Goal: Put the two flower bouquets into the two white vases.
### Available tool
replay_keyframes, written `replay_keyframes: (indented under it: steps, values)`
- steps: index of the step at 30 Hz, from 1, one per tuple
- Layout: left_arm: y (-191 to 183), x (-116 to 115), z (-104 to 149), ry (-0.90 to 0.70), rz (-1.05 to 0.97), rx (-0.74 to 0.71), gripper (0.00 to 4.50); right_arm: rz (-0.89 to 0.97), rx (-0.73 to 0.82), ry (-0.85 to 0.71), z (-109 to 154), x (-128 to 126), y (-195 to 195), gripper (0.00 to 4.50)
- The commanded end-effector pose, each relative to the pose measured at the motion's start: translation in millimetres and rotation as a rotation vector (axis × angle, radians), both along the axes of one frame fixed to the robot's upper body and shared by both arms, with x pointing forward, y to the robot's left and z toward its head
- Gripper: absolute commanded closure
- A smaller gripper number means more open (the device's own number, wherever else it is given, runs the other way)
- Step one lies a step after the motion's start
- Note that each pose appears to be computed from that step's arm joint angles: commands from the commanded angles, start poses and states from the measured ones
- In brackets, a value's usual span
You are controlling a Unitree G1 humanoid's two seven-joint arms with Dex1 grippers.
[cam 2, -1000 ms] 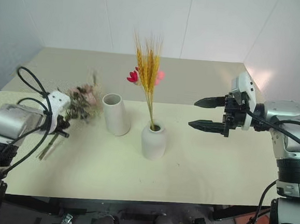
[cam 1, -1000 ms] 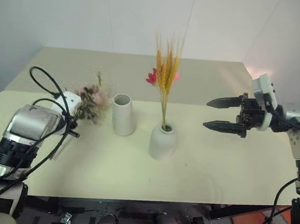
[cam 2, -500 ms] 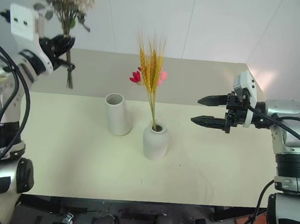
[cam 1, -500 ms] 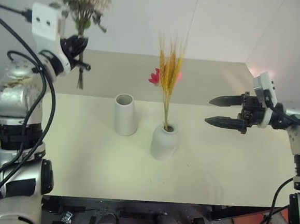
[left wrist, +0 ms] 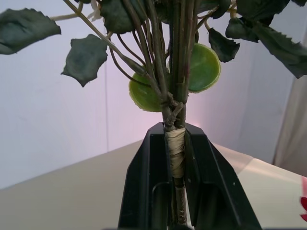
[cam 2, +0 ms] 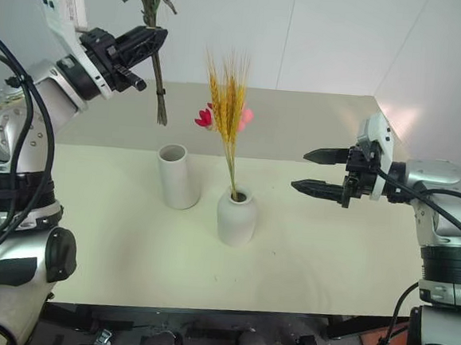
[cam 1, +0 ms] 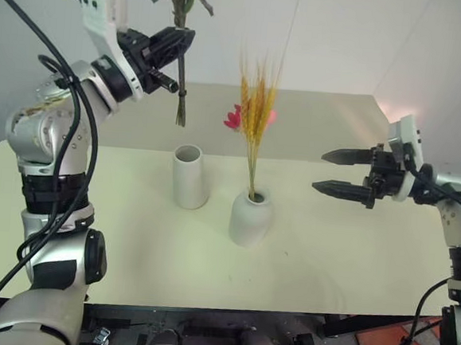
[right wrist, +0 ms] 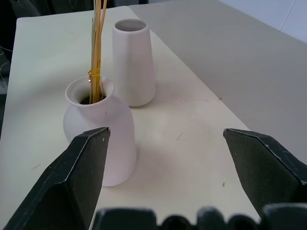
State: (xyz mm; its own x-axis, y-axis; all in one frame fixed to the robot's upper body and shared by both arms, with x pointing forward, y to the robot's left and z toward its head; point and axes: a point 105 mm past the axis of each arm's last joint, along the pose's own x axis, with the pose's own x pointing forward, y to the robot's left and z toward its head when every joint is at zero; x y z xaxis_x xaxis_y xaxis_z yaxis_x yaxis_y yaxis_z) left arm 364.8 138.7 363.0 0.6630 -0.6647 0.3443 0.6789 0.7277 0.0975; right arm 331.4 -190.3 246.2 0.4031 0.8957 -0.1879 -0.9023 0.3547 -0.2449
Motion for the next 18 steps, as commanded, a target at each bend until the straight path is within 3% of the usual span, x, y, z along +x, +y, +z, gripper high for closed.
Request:
replay_keyframes:
  steps: [1,18]
  values:
    - [-9,-4,-4,-0.037,-0.033,0.005,4.37,-0.018,0.019,-0.072,20,-8,-6,0.0]
    - [-15,2,-57,-0.001,-0.022,0.109,4.37,-0.031,0.022,-0.065,18,-12,-6,0.0]
